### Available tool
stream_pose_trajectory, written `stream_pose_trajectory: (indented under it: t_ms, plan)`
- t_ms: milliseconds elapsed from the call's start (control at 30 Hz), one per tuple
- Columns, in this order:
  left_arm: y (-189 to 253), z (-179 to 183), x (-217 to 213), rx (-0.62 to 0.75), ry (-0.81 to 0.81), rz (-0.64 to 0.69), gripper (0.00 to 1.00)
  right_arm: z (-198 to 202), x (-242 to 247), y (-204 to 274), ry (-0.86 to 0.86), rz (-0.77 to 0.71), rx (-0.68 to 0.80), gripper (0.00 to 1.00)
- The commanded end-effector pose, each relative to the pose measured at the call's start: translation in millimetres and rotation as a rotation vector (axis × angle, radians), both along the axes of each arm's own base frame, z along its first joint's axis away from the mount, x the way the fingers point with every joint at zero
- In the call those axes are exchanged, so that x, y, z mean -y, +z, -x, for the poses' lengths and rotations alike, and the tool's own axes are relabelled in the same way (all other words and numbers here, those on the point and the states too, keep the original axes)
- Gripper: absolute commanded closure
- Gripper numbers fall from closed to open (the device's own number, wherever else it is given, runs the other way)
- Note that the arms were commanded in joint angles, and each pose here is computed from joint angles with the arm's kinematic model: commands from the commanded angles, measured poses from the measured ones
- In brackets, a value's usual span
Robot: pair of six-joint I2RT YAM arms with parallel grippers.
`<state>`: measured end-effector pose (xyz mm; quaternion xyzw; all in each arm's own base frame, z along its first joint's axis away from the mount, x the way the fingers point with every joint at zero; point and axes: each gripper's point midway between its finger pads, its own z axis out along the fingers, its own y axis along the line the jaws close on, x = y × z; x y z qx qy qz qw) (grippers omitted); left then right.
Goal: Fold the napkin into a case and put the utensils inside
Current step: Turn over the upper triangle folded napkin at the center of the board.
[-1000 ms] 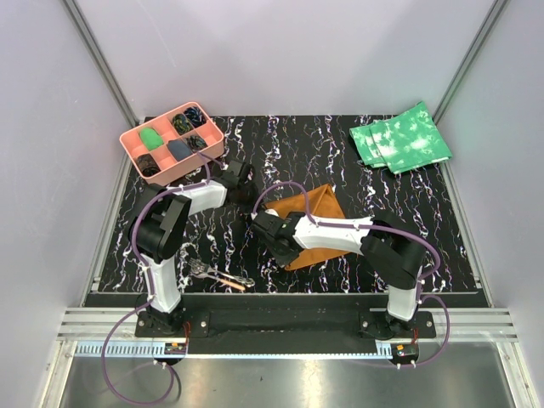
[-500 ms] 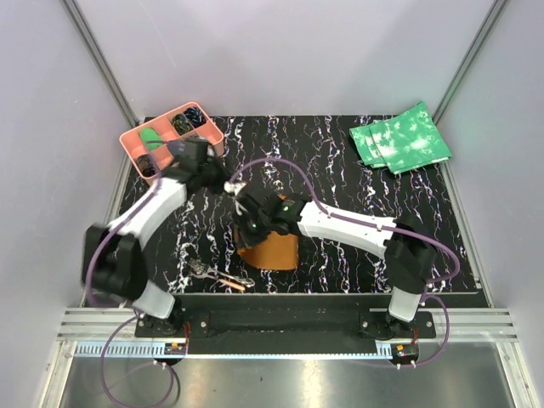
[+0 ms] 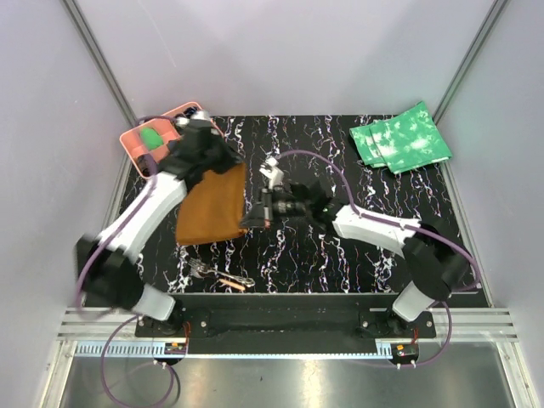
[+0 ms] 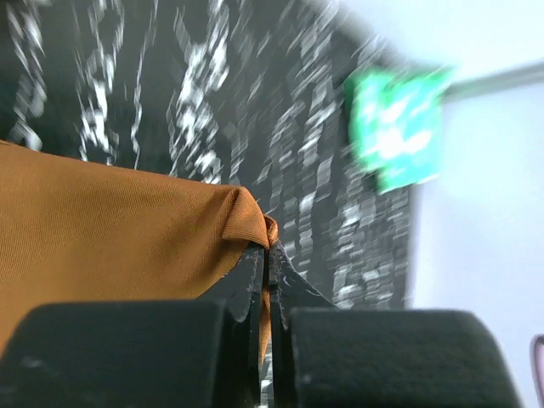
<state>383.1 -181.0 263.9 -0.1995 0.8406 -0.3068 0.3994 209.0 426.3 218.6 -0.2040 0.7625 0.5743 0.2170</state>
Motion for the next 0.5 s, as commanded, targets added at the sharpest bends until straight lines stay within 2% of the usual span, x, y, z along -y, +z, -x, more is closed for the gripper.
stream_pose_trajectory:
  t_ms: [0,133,267,367,400,467]
  plan:
    - [-74,-47,58,-0.061,-0.062,-0.076,1.00,10,42,-60,0.033,-0.042,-0.245,1.00]
    - [-129,-67,111,-0.089,-0.151,-0.104,1.00,2,88,-111,-0.079,-0.018,-0.332,1.00]
    - [-147,-68,158,-0.091,-0.228,-0.081,1.00,11,128,-147,-0.172,0.047,-0.428,1.00]
    - [-163,-62,180,-0.104,-0.262,-0.079,1.00,13,147,-167,-0.232,0.141,-0.472,1.00]
    - [-166,-59,188,-0.110,-0.282,-0.065,1.00,21,155,-180,-0.248,0.214,-0.529,1.00]
    - [-178,-56,191,-0.136,-0.289,-0.055,1.00,15,164,-185,-0.290,0.287,-0.476,1.00]
